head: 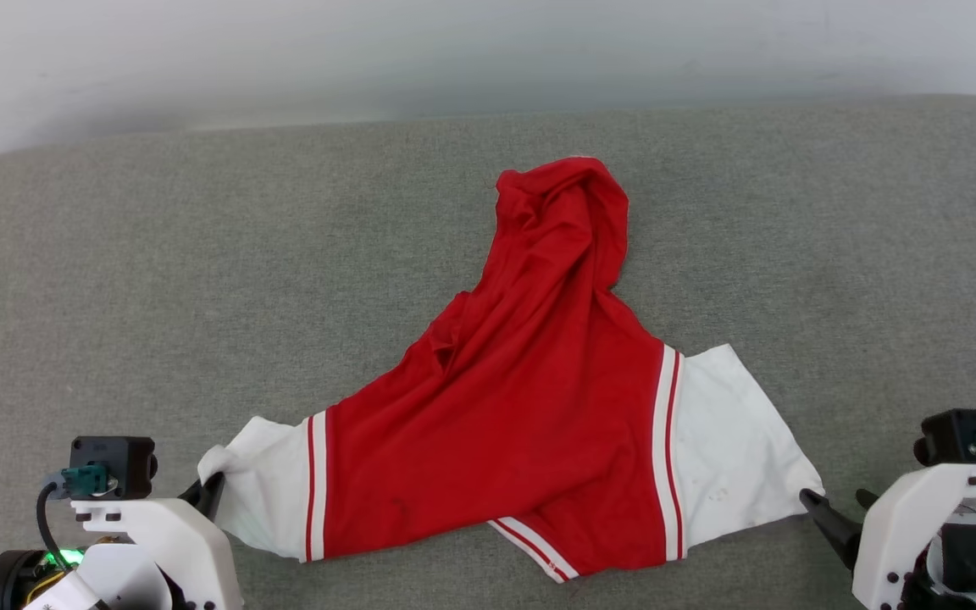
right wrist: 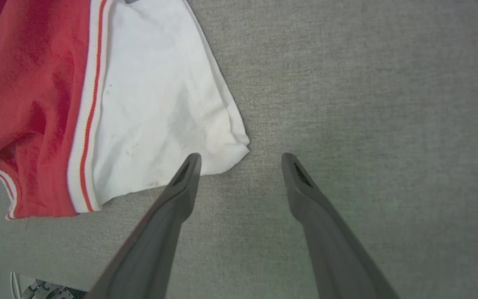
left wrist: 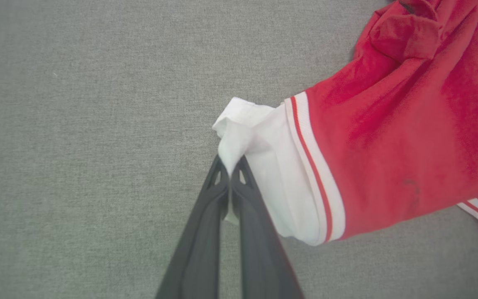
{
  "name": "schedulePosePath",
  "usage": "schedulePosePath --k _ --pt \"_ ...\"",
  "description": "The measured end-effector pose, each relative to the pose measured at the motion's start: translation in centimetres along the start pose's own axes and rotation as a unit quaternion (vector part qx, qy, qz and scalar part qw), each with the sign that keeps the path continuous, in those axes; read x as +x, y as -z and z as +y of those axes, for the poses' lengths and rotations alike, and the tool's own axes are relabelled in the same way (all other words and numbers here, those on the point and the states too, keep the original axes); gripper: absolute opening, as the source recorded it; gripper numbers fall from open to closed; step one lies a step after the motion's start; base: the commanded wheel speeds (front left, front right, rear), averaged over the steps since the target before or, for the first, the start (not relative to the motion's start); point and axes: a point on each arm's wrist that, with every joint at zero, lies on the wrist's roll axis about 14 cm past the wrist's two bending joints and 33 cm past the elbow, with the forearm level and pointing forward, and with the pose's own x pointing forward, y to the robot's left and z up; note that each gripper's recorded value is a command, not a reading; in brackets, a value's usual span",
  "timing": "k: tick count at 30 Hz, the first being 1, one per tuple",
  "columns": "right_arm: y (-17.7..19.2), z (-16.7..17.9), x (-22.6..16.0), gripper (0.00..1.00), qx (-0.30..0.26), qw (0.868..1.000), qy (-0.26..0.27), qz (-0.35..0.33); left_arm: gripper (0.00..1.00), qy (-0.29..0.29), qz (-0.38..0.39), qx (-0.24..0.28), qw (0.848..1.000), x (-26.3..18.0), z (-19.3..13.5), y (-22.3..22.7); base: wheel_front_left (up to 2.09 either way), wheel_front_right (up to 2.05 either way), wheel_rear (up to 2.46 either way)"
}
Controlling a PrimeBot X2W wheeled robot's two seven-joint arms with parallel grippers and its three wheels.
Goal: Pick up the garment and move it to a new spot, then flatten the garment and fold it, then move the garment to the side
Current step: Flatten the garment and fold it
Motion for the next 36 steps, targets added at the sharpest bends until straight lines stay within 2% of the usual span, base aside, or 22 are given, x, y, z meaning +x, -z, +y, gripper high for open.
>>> schedulePosePath --k 5,10,11,12,13,20,26,30,36 --pt "0.7 1.8 1.8 1.00 -0.029 0.998 -0.024 0.057 0.00 0.002 -0.014 -0.002 1.000 0.1 -0.3 -0.7 0.00 0.00 0.00" --pt "2.8 3.0 3.1 1.00 -0.035 0.990 -0.044 0.128 0.00 -0.002 -0.017 -0.009 1.000 0.2 -0.2 -0.6 0.00 0.00 0.00" --pt "3.0 3.0 3.2 0.52 -0.039 0.989 -0.044 0.136 0.00 -0.003 -0.018 -0.011 1.000 0.1 -0.1 -0.5 0.00 0.00 0.00" --pt "3.1 3.1 3.3 0.10 -0.037 0.988 -0.046 0.141 0.00 -0.005 -0.018 -0.013 1.000 0.1 0.0 -0.5 0.00 0.00 0.00" --pt "3.1 3.2 3.3 0.00 -0.036 0.988 -0.048 0.143 0.00 -0.006 -0.018 -0.014 1.000 0.1 0.1 -0.4 0.00 0.00 0.00" --pt "1.1 3.4 2.7 0.00 -0.048 0.993 -0.050 0.098 0.00 -0.012 -0.052 -0.012 0.999 -0.4 0.5 -1.7 0.00 0.00 0.00" --pt "-5.8 3.6 0.5 0.00 -0.087 0.995 -0.045 -0.035 0.00 -0.011 -0.148 0.006 0.989 -1.7 0.3 -6.9 0.00 0.00 0.00" --pt "-10.1 3.6 -1.5 0.00 -0.104 0.988 -0.035 -0.113 0.00 -0.012 -0.234 0.004 0.972 -3.2 0.2 -12.0 0.00 0.00 0.00" --pt "-16.9 4.0 -3.9 0.00 -0.118 0.968 -0.023 -0.220 0.00 0.010 -0.340 0.008 0.940 -4.3 -0.9 -19.6 0.00 0.00 0.00"
